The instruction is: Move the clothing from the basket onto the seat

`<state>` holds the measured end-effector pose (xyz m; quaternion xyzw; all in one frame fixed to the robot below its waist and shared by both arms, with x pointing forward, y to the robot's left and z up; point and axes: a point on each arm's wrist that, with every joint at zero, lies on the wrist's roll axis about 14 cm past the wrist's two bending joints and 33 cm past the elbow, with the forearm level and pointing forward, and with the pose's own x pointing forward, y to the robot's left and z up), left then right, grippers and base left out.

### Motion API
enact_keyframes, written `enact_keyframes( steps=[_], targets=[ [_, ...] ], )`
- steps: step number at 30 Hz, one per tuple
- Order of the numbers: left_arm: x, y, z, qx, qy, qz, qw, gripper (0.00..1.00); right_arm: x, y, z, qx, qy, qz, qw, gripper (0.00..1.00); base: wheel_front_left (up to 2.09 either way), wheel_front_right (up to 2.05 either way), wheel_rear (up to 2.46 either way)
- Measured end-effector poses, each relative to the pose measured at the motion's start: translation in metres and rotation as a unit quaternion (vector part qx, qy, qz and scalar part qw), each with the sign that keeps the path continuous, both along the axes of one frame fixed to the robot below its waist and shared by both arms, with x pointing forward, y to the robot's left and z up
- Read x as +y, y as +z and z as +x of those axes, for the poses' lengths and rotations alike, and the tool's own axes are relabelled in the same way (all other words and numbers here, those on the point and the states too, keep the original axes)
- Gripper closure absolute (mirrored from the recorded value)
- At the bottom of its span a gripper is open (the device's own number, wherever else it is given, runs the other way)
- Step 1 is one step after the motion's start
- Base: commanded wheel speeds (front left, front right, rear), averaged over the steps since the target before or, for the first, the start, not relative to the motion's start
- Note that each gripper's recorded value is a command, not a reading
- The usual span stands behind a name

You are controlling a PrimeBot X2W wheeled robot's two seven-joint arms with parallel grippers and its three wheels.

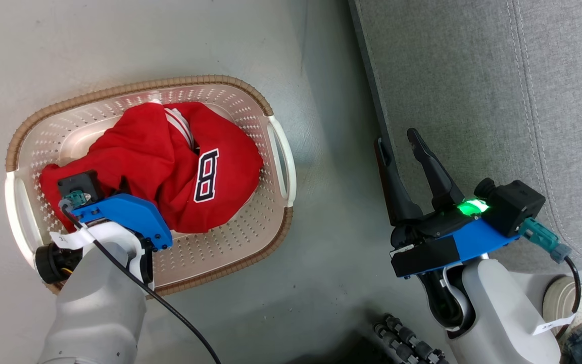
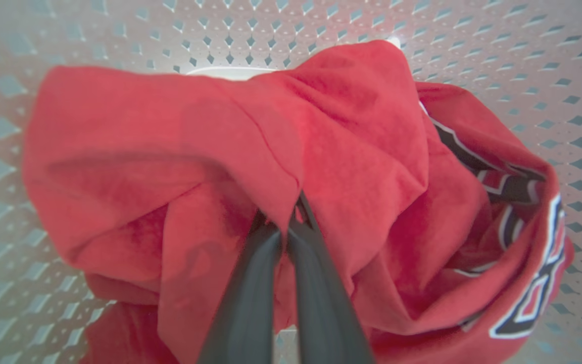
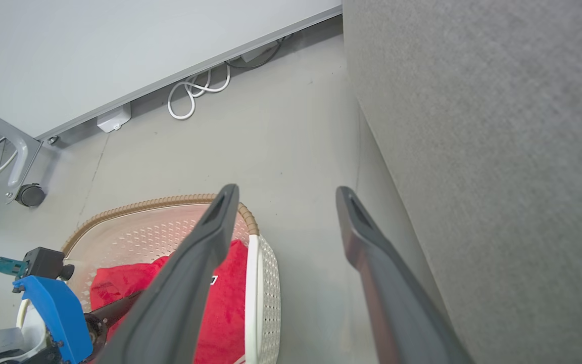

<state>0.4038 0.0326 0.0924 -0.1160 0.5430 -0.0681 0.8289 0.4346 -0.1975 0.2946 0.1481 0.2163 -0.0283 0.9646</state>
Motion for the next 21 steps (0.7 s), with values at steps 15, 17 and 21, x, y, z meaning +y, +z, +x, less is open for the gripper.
enact_keyframes(
  steps=[15,17,21],
  targets=[
    [-0.007,0.049,0.017,-0.05,-0.02,-0.02,0.998,1.0,-0.005,0.037,0.008,-0.044,0.001,-0.017,0.999,0.0,0.0,0.0,0.0],
    [-0.006,0.063,0.018,-0.064,-0.029,-0.025,0.997,1.0,-0.006,0.044,0.008,-0.051,0.001,-0.021,0.998,0.0,0.0,0.0,0.0],
    [-0.001,0.092,0.016,-0.092,-0.046,-0.029,0.994,1.0,-0.003,0.059,0.001,-0.062,0.006,-0.028,0.998,0.0,0.0,0.0,0.0]
  ],
)
